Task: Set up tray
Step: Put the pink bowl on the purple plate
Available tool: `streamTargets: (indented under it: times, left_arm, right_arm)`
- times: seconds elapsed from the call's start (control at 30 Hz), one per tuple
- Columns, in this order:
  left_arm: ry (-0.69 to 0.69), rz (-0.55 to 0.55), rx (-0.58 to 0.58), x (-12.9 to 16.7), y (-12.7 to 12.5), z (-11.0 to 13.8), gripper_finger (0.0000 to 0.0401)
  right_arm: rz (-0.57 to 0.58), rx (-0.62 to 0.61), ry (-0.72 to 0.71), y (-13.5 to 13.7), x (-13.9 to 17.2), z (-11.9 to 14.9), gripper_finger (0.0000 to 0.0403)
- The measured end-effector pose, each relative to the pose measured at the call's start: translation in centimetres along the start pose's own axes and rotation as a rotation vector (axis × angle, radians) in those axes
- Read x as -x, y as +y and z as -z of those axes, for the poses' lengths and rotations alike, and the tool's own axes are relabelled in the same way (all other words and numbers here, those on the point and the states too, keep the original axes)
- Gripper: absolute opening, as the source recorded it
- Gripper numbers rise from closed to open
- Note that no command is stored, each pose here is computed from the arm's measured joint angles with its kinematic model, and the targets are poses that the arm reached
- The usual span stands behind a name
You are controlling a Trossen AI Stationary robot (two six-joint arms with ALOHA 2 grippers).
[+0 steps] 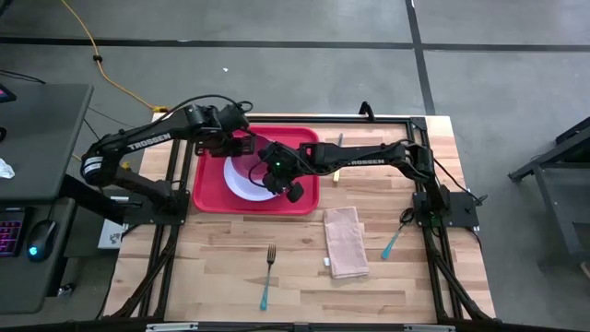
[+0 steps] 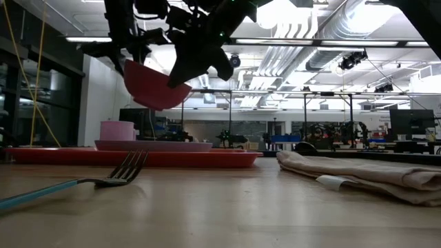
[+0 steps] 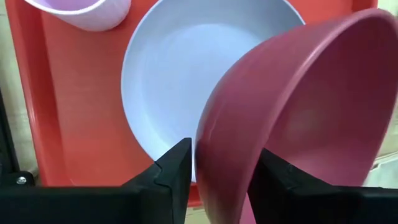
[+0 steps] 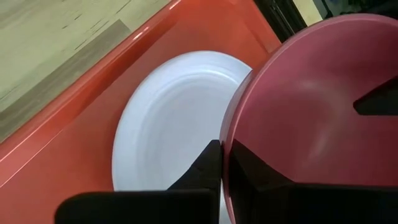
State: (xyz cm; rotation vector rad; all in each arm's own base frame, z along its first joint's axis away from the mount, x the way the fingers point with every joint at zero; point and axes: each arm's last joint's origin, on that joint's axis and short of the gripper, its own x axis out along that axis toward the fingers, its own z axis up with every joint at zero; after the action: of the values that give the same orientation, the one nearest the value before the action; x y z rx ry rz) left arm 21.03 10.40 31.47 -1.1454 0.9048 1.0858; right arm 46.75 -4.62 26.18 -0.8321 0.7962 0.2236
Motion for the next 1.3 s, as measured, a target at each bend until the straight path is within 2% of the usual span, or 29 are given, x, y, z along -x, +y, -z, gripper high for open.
streamTargets:
  times: [0.13,0.4,0.63,0.77,1.1,1.2,1.3]
  left_arm:
    - [0.001,-0.003,0.0,-0.04,-0.01,-0.01,0.0133]
    - [-0.014,-0.046,-0.028,-0.23,0.24,0.01,0.002]
    - [0.004,-0.074,-0.005,-0.2,0.53,0.19,0.0027]
    - [0.013,-0.092,-0.006,-0.14,0.72,0.29,0.0016]
    - [-0.021,-0.101,-0.007,-0.04,0.71,0.17,0.0016]
    - [-0.032,-0.105,-0.004,-0.03,0.72,0.14,0.0016]
    - [-0.032,-0.108,0.001,-0.18,0.61,0.07,0.0016]
  right_arm:
    - [-0.002,0.0,0.001,0.02,0.0,0.01,0.0]
    - [0.02,0.003,-0.014,-0.32,0.37,-0.22,0.0001]
    - [0.023,0.002,-0.028,-0.34,0.23,-0.29,0.0001]
    - [0.042,0.001,-0.045,-0.46,0.13,-0.44,0.0001]
    - [0.055,-0.008,-0.014,-0.4,0.11,-0.36,0.0001]
    - [0.066,-0.01,0.002,-0.29,0.12,-0.47,0.0016]
    - [0.085,-0.007,0.028,-0.16,0.13,-0.61,0.0052]
